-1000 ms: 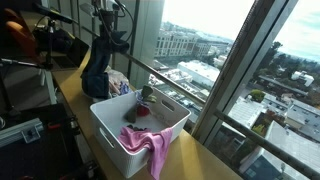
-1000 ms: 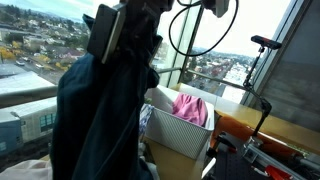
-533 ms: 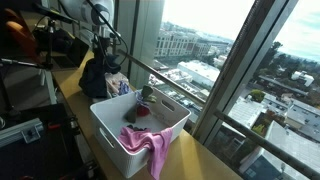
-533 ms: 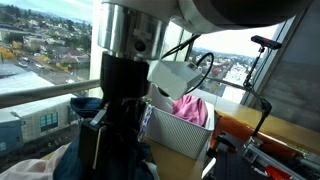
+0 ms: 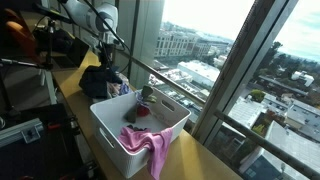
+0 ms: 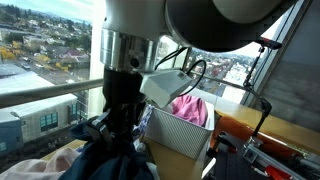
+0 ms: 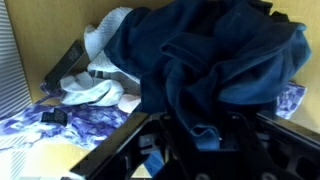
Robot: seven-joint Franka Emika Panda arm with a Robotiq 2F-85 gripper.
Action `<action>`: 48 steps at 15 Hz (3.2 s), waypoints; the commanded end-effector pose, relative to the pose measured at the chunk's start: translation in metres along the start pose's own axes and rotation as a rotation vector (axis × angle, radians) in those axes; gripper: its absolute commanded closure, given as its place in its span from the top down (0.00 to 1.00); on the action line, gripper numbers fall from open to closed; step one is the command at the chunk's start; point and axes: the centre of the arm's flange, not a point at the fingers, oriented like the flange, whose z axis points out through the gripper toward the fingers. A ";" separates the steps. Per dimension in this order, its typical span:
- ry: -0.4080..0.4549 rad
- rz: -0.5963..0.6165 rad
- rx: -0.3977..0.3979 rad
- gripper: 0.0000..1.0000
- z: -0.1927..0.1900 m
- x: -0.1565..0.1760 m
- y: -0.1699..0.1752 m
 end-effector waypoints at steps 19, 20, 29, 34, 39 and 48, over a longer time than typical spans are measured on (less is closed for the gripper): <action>0.137 0.242 -0.108 1.00 0.006 0.114 0.291; 0.138 0.244 -0.113 1.00 0.011 0.123 0.296; 0.066 0.269 -0.127 1.00 0.068 0.157 0.342; -0.055 0.223 -0.076 1.00 0.058 0.139 0.324; -0.097 0.205 -0.046 1.00 0.049 0.106 0.310; -0.085 0.246 -0.007 0.44 0.072 0.064 0.329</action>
